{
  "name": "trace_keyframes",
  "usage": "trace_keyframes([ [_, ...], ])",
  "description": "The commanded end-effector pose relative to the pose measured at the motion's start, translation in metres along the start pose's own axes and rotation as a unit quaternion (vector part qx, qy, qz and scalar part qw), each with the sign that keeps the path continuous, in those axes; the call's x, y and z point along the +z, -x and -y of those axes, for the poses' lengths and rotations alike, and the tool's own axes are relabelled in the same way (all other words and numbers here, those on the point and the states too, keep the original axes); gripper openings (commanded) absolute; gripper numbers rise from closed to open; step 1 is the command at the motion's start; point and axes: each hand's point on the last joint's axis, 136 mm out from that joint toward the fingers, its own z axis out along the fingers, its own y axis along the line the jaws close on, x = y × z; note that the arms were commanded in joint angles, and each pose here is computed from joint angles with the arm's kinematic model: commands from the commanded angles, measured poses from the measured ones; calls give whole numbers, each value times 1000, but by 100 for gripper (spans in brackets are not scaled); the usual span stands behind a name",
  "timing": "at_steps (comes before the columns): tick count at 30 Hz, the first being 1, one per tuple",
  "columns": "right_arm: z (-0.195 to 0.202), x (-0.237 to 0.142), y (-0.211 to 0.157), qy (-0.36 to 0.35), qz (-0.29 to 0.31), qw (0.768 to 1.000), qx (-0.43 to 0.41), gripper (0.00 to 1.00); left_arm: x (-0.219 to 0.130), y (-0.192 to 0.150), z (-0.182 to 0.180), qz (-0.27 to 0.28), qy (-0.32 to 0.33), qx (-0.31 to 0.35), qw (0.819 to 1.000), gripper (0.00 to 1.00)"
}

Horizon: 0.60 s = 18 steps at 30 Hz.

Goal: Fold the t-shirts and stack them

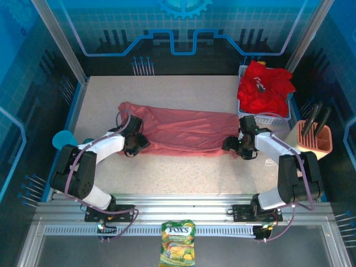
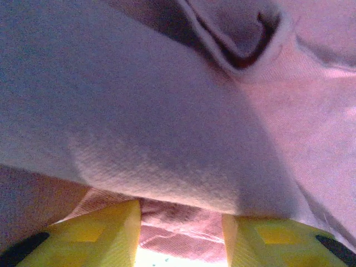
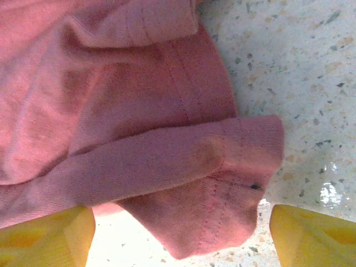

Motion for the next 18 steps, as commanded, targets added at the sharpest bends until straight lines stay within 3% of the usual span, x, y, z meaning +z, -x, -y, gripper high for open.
trace_keyframes([
  [1,-4,-3,11,6,14,1000,-2,69,1,2,-8,11,24,13,1000,44],
  [7,-3,-3,15,5,19,1000,-1,59,9,10,-3,19,26,16,999,37],
  [10,0,-3,15,-2,20,1000,-3,48,11,12,0,20,26,17,999,30],
  [18,8,-8,14,-15,24,1000,-8,37,6,18,3,31,24,20,999,14],
])
